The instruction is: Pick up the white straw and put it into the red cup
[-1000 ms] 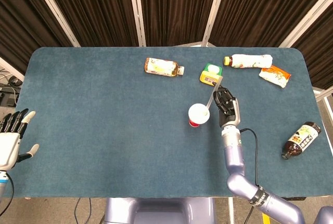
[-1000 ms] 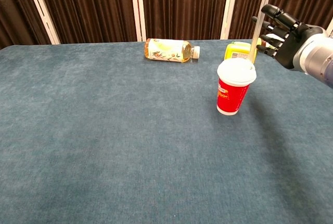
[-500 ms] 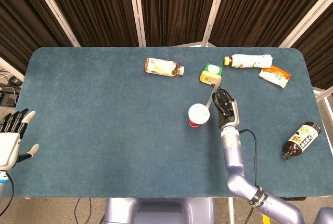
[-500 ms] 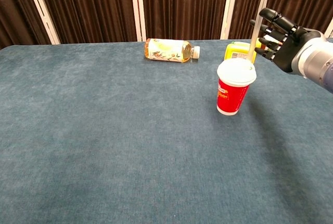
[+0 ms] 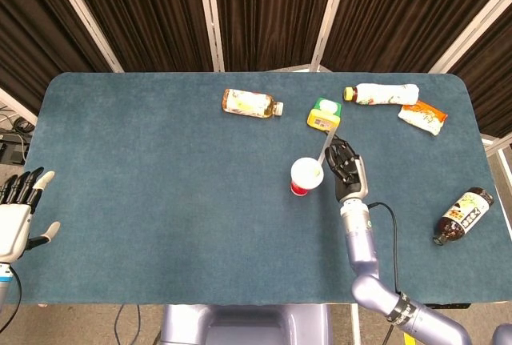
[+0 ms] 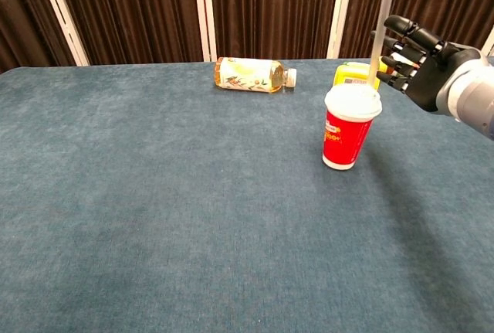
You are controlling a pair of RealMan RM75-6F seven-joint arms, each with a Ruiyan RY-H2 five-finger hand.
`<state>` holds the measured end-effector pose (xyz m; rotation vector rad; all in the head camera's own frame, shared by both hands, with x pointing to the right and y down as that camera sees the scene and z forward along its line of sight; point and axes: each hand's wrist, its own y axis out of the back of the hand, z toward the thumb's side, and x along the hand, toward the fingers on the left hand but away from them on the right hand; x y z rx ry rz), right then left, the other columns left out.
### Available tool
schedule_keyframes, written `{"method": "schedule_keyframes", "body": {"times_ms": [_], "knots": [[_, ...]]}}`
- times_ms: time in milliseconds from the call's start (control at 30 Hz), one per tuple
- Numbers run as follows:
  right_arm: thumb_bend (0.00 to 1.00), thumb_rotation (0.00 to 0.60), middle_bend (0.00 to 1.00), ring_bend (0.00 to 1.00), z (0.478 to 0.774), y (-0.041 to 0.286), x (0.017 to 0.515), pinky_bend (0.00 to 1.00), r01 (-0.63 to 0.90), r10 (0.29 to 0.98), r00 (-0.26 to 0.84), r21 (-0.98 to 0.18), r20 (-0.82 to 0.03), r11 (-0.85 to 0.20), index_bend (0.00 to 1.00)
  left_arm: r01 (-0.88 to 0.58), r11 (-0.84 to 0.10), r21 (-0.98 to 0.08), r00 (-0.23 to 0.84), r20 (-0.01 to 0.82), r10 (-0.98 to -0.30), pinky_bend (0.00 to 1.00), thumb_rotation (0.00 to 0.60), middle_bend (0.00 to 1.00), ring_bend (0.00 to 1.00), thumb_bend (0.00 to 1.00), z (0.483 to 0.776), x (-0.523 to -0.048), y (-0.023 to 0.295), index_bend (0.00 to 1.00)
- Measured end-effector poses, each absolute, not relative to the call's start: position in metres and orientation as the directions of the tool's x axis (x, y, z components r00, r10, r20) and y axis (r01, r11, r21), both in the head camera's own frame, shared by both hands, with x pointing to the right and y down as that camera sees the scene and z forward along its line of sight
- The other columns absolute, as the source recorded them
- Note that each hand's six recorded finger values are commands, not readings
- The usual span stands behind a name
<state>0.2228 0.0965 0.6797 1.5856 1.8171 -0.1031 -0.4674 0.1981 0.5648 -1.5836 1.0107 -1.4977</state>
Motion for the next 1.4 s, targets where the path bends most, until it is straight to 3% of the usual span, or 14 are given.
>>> {"method": "schedule_keyframes", "body": {"times_ms": [567, 767, 1000, 1133, 1300, 1400], "knots": [[0.34, 0.6, 0.17, 0.0, 0.671, 0.098, 0.227, 0.0, 0.901, 0.851, 0.033, 0.384, -0.525, 0.202, 0.37, -0.064, -0.432, -0.9, 0.017, 0.432, -0.902, 0.0, 0.6, 0.0, 0.0, 0.3, 0.565, -0.468, 0.198, 0.07], [0.29, 0.6, 0.15, 0.0, 0.658, 0.087, 0.25, 0.0, 0.936, 0.88, -0.012, 0.305, -0.474, 0.177, 0.36, -0.065, -0.432, -0.9, 0.018, 0.432, -0.902, 0.0, 0.6, 0.0, 0.0, 0.29, 0.565, -0.468, 0.198, 0.07], [0.23, 0.6, 0.12, 0.0, 0.627, 0.067, 0.308, 0.0, 0.992, 0.92, -0.113, 0.015, -0.375, 0.128, 0.35, -0.063, -0.43, -0.901, 0.016, 0.43, -0.903, 0.0, 0.6, 0.0, 0.0, 0.3, 0.564, -0.467, 0.199, 0.07], [0.18, 0.6, 0.04, 0.0, 0.605, 0.06, 0.339, 0.0, 0.977, 0.937, -0.119, -0.208, -0.33, 0.05, 0.27, -0.062, -0.428, -0.902, 0.014, 0.428, -0.904, 0.0, 0.6, 0.0, 0.0, 0.3, 0.564, -0.467, 0.199, 0.07], [0.13, 0.6, 0.0, 0.0, 0.583, 0.072, 0.372, 0.0, 0.834, 0.948, -0.061, -0.537, -0.311, -0.123, 0.18, -0.062, -0.427, -0.902, 0.009, 0.428, -0.904, 0.0, 0.6, 0.0, 0.0, 0.29, 0.564, -0.468, 0.2, 0.07], [0.1, 0.6, 0.0, 0.0, 0.58, 0.091, 0.386, 0.0, 0.697, 0.949, -0.026, -0.687, -0.313, -0.207, 0.08, -0.061, -0.427, -0.902, 0.007, 0.427, -0.904, 0.0, 0.6, 0.0, 0.0, 0.3, 0.564, -0.467, 0.2, 0.07]]}}
